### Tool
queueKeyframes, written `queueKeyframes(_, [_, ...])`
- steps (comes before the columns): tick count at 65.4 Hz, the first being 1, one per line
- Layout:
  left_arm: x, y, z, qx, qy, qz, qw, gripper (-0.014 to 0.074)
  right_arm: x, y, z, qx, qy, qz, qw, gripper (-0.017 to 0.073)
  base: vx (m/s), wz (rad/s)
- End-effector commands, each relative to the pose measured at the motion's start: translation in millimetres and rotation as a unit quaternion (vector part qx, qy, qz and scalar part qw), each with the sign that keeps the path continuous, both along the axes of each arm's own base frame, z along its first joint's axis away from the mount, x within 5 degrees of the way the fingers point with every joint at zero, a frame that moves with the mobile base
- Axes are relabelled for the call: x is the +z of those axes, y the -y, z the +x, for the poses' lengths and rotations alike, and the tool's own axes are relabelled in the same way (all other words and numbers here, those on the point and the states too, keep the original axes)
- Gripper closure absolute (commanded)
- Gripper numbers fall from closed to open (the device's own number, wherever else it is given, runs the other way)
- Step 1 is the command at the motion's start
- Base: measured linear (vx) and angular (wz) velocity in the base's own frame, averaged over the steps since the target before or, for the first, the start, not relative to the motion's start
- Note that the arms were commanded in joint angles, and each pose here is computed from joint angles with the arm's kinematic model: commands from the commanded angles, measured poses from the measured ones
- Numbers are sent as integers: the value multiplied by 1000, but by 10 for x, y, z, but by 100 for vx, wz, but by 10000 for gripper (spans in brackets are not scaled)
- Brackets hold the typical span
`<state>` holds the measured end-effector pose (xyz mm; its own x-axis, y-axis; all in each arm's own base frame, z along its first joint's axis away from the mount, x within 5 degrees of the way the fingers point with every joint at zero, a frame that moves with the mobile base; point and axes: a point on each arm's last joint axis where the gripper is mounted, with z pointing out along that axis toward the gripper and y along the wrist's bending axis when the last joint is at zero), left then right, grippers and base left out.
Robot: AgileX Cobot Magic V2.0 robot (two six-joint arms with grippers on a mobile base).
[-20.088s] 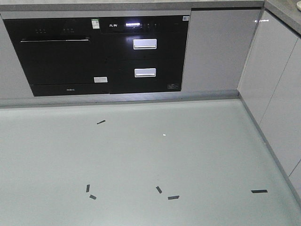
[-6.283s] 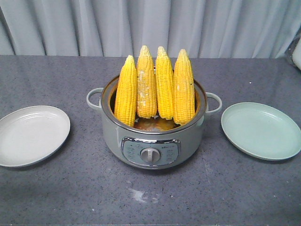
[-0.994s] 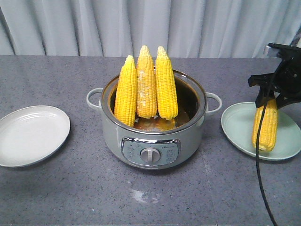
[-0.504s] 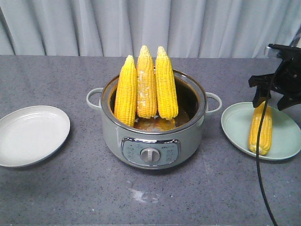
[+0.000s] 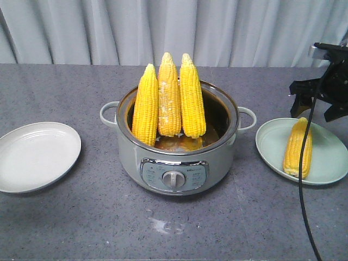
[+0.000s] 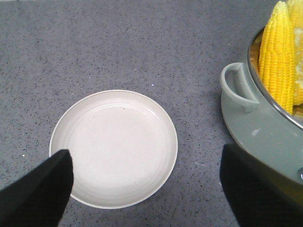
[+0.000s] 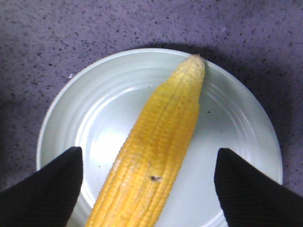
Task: Distribute corn equally
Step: 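Withdraw the right gripper away from the green plate, then reach the left gripper to the corn cob nearest the cream plate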
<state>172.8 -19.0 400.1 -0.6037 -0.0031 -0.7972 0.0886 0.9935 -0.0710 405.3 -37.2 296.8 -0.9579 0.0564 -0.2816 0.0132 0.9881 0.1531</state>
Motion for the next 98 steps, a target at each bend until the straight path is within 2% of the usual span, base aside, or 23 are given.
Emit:
queueKeyframes(1, [150, 2, 5, 4, 46, -12, 999, 1, 512, -33, -199, 6, 80, -3, 997, -4, 0, 0])
queueKeyframes(11, [150, 2, 5, 4, 46, -12, 999, 1, 802, -77, -487, 6, 139, -9, 990, -4, 0, 0])
queueKeyframes(26, [150, 2, 5, 4, 46, -12, 999, 1, 1090, -156, -1152, 8, 225, -29, 974, -4, 0, 0])
queueKeyframes(43, [150, 2, 5, 4, 46, -12, 999, 1, 1162, -241, -1820, 5, 272, -37, 961, -4, 0, 0])
queueKeyframes(54, [149, 22, 2, -2, 45, -20, 999, 1, 1213, -269, -2059, 5, 305, -44, 951, -4, 0, 0])
queueKeyframes(70, [180, 117, 87, -50, 65, -37, 996, 1, 1247, -289, -2117, 5, 312, -37, 949, -4, 0, 0])
queueKeyframes(79, [210, 210, 298, -82, 53, -54, 994, 1, 1249, -301, -2117, 9, 313, -32, 949, -4, 0, 0])
queueKeyframes(88, [277, 385, 545, -121, 48, -57, 990, 1, 1242, -303, -2123, 10, 308, -31, 951, -3, 0, 0])
queueKeyframes(98, [281, 708, 832, -174, 32, -50, 983, 1, 1236, -304, -2128, 11, 304, -31, 952, -3, 0, 0])
